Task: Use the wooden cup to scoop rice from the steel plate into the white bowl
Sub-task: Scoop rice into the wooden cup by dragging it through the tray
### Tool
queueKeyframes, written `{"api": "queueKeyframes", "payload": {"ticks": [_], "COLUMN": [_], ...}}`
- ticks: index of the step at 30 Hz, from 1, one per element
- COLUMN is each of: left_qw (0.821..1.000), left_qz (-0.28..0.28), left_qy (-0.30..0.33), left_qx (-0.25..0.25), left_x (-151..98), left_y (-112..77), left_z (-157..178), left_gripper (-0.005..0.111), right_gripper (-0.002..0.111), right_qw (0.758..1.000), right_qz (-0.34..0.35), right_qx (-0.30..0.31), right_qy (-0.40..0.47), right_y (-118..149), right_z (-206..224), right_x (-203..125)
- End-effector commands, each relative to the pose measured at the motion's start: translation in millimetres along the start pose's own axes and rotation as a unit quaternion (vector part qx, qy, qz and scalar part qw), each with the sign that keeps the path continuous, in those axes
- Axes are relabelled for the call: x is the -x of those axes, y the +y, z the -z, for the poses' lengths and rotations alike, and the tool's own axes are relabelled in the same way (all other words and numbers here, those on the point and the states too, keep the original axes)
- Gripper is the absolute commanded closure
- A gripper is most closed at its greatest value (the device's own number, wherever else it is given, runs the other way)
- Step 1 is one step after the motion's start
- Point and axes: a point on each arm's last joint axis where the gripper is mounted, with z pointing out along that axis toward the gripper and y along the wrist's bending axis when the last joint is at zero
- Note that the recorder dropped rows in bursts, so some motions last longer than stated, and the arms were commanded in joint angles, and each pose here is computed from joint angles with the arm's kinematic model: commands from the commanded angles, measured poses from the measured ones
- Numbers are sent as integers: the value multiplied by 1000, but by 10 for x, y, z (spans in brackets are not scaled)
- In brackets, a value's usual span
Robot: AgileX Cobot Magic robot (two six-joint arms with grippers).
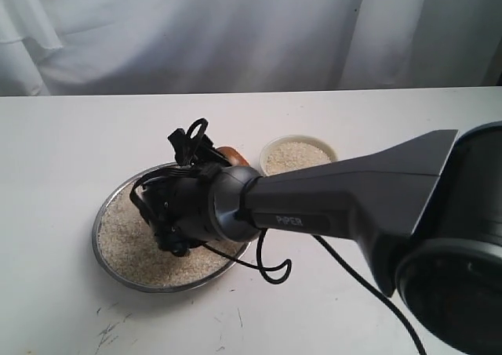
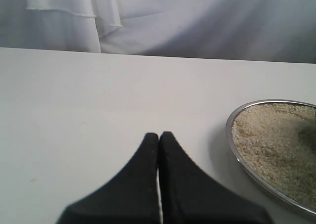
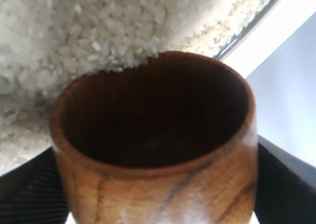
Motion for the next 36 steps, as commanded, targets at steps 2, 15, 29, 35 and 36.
{"api": "queueKeyframes", "payload": {"ticks": [2, 15, 29, 35, 36], "left_qw": [1000, 1000, 1000, 1000, 1000], "left_qz": [0, 0, 0, 0, 0], "left_qy": [-3, -3, -3, -3, -3], "left_qx": [-1, -1, -1, -1, -1], "left_x": [-8, -8, -8, -8, -8], "left_y": [-1, -1, -1, -1, -1], "left_z": [-2, -2, -2, -2, -2], "left_gripper": [107, 107, 107, 107, 107], "right_gripper": [108, 108, 108, 108, 108], "right_qw": [1000, 999, 997, 996, 995], "right_qz": [2, -2, -33, -47, -50], "right_qx": [-13, -15, -20, -22, -23], "right_qy": [-16, -46, -68, -75, -77], "right_y": [-37, -22, -21, -28, -30], "right_z": [104, 247, 343, 346, 346], "right_x": [95, 270, 386, 398, 401]}}
